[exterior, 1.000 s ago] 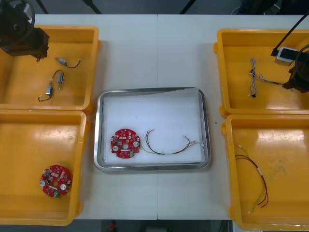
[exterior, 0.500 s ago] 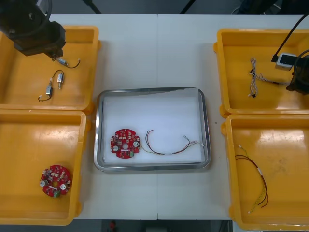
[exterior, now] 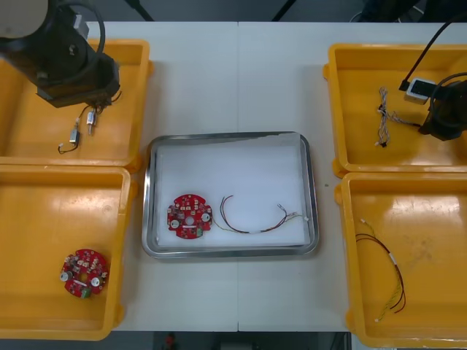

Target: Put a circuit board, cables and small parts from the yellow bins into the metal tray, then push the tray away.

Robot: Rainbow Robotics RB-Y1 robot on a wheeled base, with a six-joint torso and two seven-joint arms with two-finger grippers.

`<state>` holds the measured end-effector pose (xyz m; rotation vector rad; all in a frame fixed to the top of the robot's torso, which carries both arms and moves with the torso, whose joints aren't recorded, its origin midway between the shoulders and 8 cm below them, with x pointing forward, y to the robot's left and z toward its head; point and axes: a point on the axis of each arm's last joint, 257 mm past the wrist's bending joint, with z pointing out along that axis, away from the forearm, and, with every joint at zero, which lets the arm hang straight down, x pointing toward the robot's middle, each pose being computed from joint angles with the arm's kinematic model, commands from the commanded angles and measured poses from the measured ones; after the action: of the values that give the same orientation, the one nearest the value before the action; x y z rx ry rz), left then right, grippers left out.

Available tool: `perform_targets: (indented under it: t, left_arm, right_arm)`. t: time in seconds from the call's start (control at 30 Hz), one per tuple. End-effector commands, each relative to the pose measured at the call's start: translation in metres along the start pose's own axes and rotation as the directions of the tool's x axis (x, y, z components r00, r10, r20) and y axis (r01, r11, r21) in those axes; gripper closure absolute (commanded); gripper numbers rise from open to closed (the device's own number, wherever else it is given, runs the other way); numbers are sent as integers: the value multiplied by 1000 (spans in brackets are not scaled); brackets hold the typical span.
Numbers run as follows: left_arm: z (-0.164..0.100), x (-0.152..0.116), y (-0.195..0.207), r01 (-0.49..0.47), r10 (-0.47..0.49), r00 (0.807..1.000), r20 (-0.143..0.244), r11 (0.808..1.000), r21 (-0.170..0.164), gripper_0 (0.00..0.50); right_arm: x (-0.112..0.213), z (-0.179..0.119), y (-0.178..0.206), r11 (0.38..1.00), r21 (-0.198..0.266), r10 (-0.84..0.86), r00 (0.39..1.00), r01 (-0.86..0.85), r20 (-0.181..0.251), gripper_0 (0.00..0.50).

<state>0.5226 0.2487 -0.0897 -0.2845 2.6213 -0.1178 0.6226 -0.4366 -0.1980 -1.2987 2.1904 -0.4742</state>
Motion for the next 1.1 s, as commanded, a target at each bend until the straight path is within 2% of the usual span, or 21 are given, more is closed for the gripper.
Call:
perform_targets:
  t: [0.03, 0.27, 0.4, 0.5, 0.6, 0.83, 0.97, 1.1]
  left_arm:
    - [0, 19, -29, 123, -123, 992, 9, 992, 37, 500]
    - [20, 53, -57, 141, -143, 990, 21, 988, 68, 500]
    - [34, 66, -65, 121, -123, 992, 36, 992, 45, 500]
    - [47, 73, -69, 118, -119, 991, 62, 993, 14, 500]
    - [53, 79, -74, 115, -115, 991, 66, 993, 10, 500]
    - [75, 110, -85, 72, -72, 997, 40, 997, -13, 500]
    - [84, 118, -89, 63, -62, 997, 55, 998, -24, 500]
    - [92, 120, -94, 63, -61, 995, 75, 998, -16, 500]
  right_arm:
    - [-27, 0, -8, 1000, 14, 0, 999, 0, 42, 0]
    - [-26, 6, 3, 1000, -8, -3, 999, 3, 34, 0]
    - [-24, 9, 7, 1000, -18, 0, 1000, 1, 30, 0]
    - [-21, 13, 13, 999, -31, 15, 1000, -14, 25, 10]
    - [-16, 14, 14, 999, -37, 32, 999, -31, 19, 39]
    - [-7, 15, 21, 996, -67, 67, 998, -67, 7, 42]
    - [-2, 16, 29, 991, -96, 97, 995, -97, -2, 43]
    - [2, 16, 31, 985, -107, 137, 991, -137, -7, 42]
